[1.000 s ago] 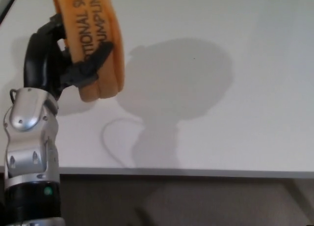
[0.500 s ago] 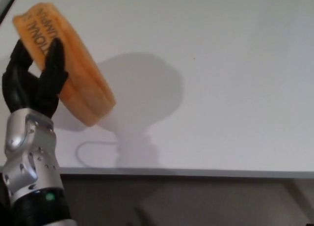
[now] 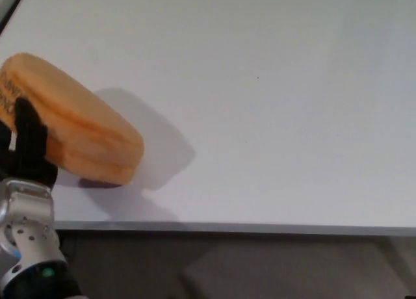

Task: A soft plate is kept in the center of the table close to the robot and the robot uses its left hand to pick up the plate, turns it upside down and places it back on the table

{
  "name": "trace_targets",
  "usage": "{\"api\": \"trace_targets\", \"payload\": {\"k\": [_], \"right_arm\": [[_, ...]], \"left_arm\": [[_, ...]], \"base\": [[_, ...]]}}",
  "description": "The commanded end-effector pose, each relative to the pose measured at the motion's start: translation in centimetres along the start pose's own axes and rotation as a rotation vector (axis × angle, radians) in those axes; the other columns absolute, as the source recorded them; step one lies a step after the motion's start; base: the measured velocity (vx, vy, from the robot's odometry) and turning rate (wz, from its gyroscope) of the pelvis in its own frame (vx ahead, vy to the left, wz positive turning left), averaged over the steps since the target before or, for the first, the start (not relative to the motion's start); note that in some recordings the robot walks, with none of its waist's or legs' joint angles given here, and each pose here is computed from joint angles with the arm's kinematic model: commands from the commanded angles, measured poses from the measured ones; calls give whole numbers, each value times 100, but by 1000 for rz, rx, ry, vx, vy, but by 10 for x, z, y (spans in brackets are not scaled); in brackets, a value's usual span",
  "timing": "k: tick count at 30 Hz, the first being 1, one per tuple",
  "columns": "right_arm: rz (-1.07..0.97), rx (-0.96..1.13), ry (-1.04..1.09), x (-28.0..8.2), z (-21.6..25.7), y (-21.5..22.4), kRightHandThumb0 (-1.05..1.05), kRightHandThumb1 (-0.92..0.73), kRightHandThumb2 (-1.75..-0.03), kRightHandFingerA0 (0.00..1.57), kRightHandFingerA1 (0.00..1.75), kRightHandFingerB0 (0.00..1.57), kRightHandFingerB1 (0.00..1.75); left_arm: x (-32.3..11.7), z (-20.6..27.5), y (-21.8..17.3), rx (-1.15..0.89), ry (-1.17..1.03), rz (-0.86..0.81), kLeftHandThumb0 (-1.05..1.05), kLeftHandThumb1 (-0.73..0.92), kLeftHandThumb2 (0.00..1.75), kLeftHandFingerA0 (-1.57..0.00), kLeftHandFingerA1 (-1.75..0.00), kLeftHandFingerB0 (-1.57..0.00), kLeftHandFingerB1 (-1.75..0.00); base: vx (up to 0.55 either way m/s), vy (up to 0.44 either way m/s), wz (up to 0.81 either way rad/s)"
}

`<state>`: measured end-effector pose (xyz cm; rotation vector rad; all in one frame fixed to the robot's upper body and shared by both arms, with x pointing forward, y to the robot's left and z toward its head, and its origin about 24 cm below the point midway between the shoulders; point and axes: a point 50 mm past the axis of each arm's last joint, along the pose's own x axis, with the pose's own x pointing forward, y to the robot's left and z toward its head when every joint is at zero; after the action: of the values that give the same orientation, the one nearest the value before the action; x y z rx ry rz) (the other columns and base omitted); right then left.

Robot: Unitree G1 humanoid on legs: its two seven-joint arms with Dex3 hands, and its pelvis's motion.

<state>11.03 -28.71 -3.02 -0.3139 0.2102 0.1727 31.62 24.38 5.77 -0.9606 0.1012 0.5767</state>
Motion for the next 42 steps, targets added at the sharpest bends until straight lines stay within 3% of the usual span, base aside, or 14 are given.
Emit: {"api": "trace_targets", "payload": {"k": [1,3,12,15,18,19,20,23,26,27,34,38,40,42], "right_arm": [[-8,-3,5,-2,1,-5,-64,-86,-66,51,47,36,33],[-12,0,-1,-1,2,-4,-66,-70,-103,45,59,31,49],[-11,-15,1,-2,3,-4,-65,-86,-66,51,47,36,33],[-8,-1,8,-2,2,-4,-65,-69,-103,45,58,29,49],[-8,-15,0,-2,3,-4,-65,-86,-66,50,46,36,33],[-11,-15,-2,-1,3,-4,-66,-71,-104,44,58,30,49],[-12,-13,-2,-1,3,-4,-64,-86,-66,51,47,36,33],[-11,2,2,-1,2,-4,-66,-70,-103,45,59,29,49],[-11,3,8,-1,3,-4,-66,-85,-66,51,47,36,33],[-11,1,5,-1,2,-4,-68,-69,-103,45,59,31,49],[-12,-4,7,-1,3,-5,-67,-69,-103,46,59,31,49],[-8,-15,9,-1,4,-6,-66,-85,-66,51,46,36,33],[-3,-11,5,0,3,-5,-65,-85,-66,50,46,36,32],[-4,-1,8,0,3,-5,-65,-84,-66,51,46,37,33]], "left_arm": [[-12,-46,37,-123,370,401,-20,65,68,-100,-175,-32,-44],[-10,-41,39,-38,385,393,-21,63,68,-101,-175,-32,-43],[-14,-43,52,66,474,386,-21,68,62,-103,-175,-34,-41],[-18,-50,56,68,497,379,-20,68,63,-102,-175,-29,-40],[-20,-55,55,89,517,359,-20,68,62,-100,-175,-30,-41],[-21,-58,52,106,536,344,-26,57,79,-126,-161,-35,-54],[-22,-61,49,116,546,331,-20,66,63,-101,-175,-33,-41],[-24,-65,45,149,573,306,-22,67,62,-100,-175,-28,-38],[-26,-72,40,193,600,282,-24,66,61,-100,-175,-33,-40],[-27,-75,34,194,617,263,-22,64,61,-98,-175,-34,-40],[-31,-82,15,282,679,153,-22,62,64,-96,-175,-55,-68],[-34,-85,2,312,693,114,-22,63,61,-95,-175,-51,-153],[-36,-87,-3,334,694,104,-32,49,86,-125,-145,-64,-107],[-37,-89,-6,345,695,96,-22,63,65,-96,-175,-48,-80]], "base": [[0,0,0],[0,0,0],[0,0,0],[0,0,0],[0,0,0],[0,0,0],[0,0,0],[0,0,0],[0,0,0],[0,0,0],[0,0,0],[0,0,0],[0,0,0],[0,0,0]]}}
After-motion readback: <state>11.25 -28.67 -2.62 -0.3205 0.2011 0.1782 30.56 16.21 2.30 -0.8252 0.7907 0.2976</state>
